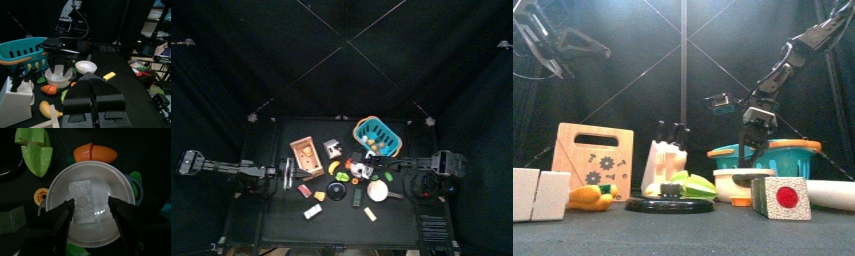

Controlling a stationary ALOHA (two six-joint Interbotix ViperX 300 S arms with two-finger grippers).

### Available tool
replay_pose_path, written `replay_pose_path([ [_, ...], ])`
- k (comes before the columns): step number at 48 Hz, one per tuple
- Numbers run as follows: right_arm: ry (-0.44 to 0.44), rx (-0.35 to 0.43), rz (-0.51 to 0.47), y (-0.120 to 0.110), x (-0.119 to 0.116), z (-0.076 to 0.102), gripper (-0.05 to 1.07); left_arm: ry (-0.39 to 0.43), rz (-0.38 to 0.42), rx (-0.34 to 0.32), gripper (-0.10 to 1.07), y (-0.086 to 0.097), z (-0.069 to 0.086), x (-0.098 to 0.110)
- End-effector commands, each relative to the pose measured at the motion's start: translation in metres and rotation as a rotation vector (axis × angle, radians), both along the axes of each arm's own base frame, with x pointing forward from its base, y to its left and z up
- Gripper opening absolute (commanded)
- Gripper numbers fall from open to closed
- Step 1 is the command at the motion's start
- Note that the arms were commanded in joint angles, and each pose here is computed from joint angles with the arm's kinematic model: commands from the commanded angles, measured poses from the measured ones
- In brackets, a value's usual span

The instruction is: Grab rice

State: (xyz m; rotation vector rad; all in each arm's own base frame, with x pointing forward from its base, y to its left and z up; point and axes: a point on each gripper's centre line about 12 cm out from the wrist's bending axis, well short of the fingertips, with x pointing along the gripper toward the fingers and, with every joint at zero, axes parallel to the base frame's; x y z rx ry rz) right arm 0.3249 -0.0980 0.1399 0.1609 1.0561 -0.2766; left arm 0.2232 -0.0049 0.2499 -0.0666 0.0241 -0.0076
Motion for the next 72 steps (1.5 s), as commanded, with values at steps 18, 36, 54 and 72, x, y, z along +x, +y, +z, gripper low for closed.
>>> replay_pose_path([
  [18,0.024,0.01,0.002,0.0,0.007,-0.002,0.93,-0.014,-0.001,0.0,0.2,0.0,0.003,0.001],
  [36,0.009,0.003,0.012,0.001,0.014,0.009,0.93,-0.011,0.0,-0.006,0.2,0.0,0.002,0.001],
  [54,0.054,0.008,0.021,0.001,0.014,-0.006,0.93,-0.007,0.002,-0.007,0.2,0.0,0.001,0.0],
  [72,0.076,0.009,0.016,-0.003,0.015,-0.019,0.88,-0.004,0.002,-0.007,0.2,0.0,0.0,0.0],
])
